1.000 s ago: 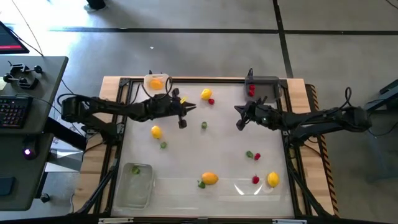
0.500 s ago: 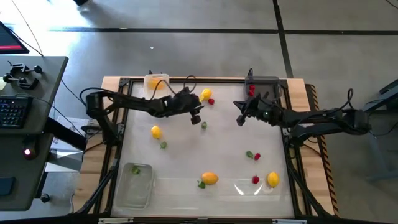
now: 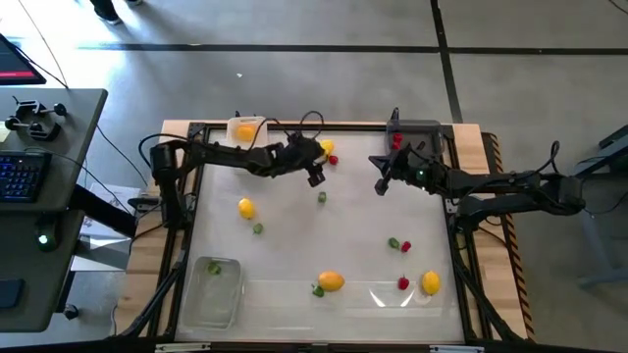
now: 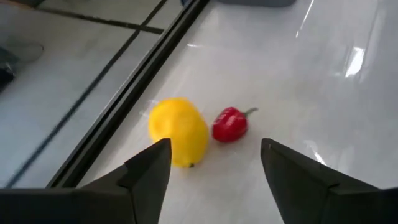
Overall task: Sort produce into baskets
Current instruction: Put the lemon into the white bin
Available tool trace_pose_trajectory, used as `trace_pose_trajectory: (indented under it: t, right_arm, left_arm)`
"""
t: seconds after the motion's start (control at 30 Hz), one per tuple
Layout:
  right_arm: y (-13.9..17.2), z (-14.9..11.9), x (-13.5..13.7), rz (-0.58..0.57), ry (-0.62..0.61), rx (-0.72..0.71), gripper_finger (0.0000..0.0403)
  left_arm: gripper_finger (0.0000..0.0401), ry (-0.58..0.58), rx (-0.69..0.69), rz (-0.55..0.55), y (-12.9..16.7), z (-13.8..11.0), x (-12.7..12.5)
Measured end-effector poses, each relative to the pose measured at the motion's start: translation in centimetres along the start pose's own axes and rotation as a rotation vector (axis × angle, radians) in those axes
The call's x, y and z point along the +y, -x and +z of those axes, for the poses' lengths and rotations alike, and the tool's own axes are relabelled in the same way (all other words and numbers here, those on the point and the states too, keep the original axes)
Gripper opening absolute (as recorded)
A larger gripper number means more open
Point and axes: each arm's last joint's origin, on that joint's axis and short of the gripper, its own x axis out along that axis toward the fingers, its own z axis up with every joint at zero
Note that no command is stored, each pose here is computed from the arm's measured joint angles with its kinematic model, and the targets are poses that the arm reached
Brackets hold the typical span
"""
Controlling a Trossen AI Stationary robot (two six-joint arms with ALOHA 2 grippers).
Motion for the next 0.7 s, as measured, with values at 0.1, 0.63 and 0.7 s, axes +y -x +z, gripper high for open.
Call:
trace_pose_trajectory:
  t: [0.1,0.63,0.7]
  right_arm:
    - [0.0,0.0,0.0,0.001,0.0,0.0,0.0001]
    - [0.0,0.0,0.0,0.001,-0.008,0.0,0.0001]
    - [0.0,0.0,0.0,0.001,-0.008,0.0,0.0001]
  left_arm:
    - [0.0241,0.074,-0.001,-0.03,-0.5,-0.1,1.5]
    - [0.0245,0.186,-0.007,-0.09,-1.3,-0.5,4.6]
    - [0.025,0.187,-0.007,-0.096,-1.3,-0.5,4.6]
